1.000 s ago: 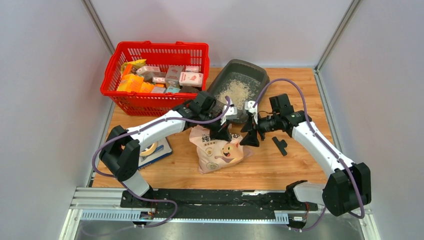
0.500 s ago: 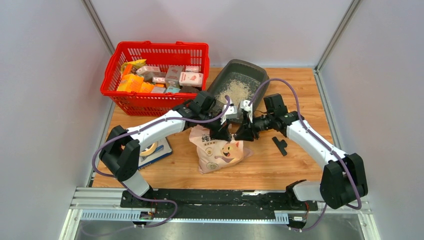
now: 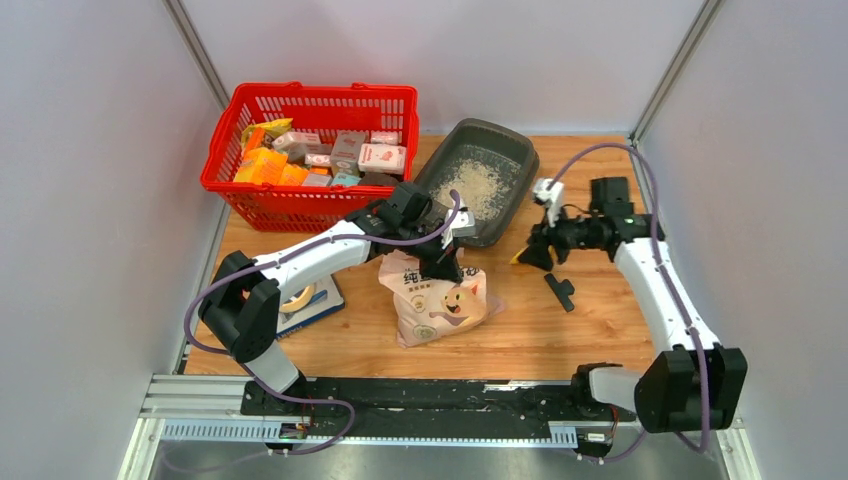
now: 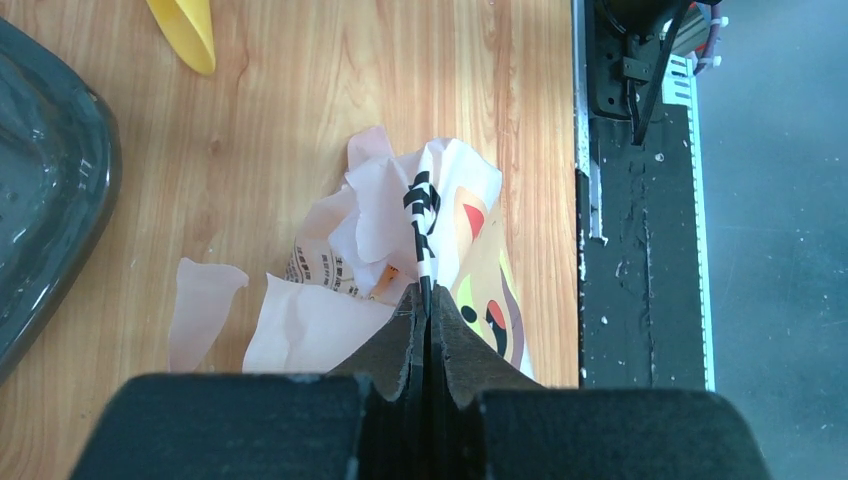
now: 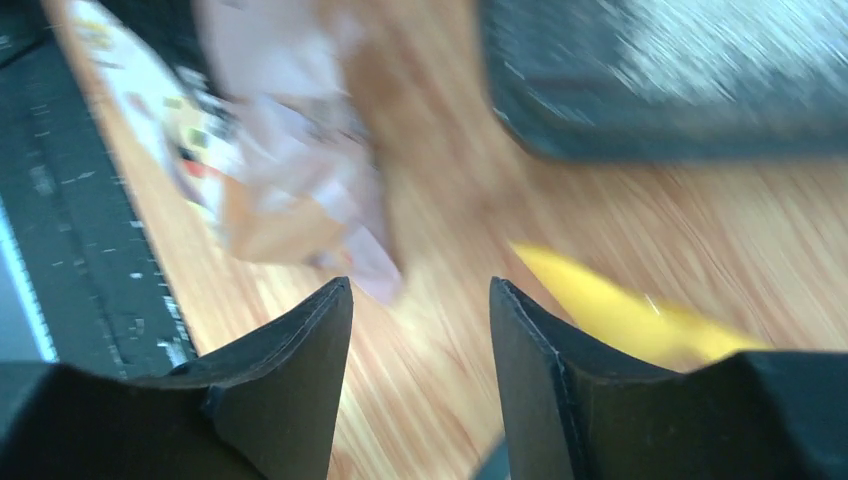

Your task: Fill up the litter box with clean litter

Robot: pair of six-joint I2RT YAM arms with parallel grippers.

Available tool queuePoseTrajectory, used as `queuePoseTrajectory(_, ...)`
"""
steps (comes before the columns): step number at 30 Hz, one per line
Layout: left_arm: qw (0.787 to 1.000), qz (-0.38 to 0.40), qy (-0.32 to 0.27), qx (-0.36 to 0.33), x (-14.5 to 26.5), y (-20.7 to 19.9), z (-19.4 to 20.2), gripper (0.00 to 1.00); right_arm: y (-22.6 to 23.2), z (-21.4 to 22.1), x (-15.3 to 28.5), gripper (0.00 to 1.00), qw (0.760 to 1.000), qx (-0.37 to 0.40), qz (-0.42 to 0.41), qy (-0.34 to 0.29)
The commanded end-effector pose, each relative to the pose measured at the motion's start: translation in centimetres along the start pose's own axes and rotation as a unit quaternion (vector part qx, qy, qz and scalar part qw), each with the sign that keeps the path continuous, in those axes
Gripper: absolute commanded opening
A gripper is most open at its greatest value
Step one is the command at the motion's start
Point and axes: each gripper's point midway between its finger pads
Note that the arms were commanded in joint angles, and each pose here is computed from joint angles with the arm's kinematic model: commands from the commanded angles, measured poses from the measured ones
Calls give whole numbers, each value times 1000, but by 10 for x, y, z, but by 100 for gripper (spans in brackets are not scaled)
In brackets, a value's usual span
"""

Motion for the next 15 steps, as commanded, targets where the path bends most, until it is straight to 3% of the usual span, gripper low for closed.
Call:
queuePoseTrajectory(1, 1000, 5, -27, -12, 5, -7, -22, 0, -33, 56, 61, 54, 985, -105, 111, 78)
queuePoseTrajectory(6, 1000, 4, -25, -8, 5, -5, -20, 0, -42, 118, 79, 54, 943, -263, 143, 145)
queuePoseTrajectory(15, 1000, 0, -27, -10, 5, -6, -21, 0, -69, 168, 72, 48, 911, -315, 169, 205)
Point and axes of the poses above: each gripper's point midway between its finger pads, its own x axis back along the fingers, its own y axis along the line the jaws close on, z = x × y, and after that the axes turned 3 degrees about -x, right-handed
